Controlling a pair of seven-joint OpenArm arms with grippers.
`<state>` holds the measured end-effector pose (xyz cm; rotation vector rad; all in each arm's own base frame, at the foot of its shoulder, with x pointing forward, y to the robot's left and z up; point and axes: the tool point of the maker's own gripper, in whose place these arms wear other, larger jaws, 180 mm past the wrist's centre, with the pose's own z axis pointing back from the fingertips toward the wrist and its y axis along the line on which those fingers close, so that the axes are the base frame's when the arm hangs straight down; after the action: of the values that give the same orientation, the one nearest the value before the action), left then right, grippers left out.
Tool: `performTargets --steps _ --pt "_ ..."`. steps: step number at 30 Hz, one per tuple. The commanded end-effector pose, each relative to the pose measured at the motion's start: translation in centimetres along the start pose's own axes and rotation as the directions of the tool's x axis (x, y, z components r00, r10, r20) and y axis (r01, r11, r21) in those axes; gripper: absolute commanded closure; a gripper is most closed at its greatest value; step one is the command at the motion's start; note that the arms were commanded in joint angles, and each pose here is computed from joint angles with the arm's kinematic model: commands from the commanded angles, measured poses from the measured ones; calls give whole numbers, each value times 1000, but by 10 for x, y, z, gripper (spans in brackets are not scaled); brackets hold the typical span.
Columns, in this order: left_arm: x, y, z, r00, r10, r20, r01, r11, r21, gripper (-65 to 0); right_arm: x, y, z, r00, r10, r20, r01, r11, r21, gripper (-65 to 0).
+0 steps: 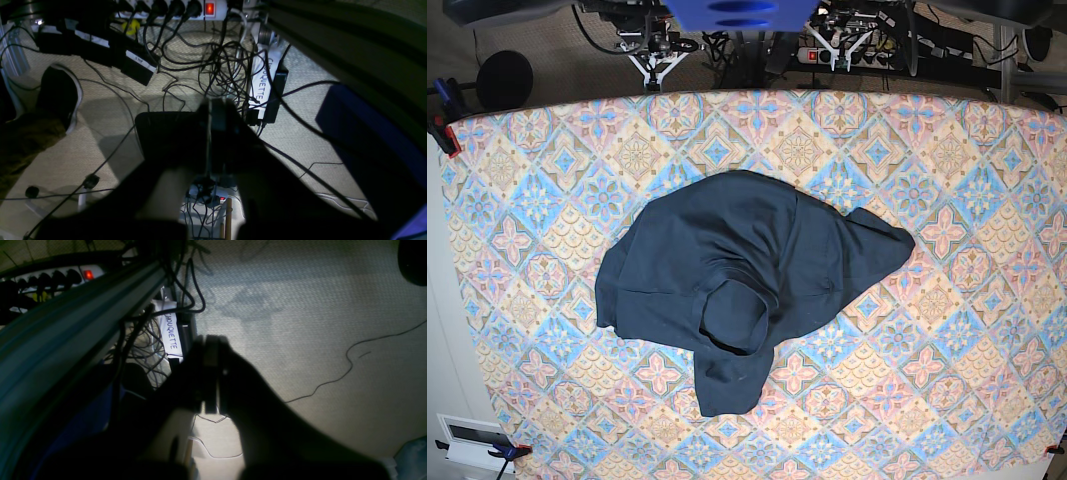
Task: Layout the t-shirt on the table in an organized manner, then fold the t-shirt properly
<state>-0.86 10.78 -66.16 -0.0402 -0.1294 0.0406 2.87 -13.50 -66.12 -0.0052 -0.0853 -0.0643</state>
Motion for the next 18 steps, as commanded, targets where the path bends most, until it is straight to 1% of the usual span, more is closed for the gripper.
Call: performTargets --steps 1,18 --pt "-3 1 1 1000 -2 -3 2 1000 4 0 3 -2 0 1000 -1 12 1 1000 -2 -2" --pt "-2 1 0 1000 4 1 -4 1000 5 0 3 -2 0 1000 -1 12 1 1000 -2 -2"
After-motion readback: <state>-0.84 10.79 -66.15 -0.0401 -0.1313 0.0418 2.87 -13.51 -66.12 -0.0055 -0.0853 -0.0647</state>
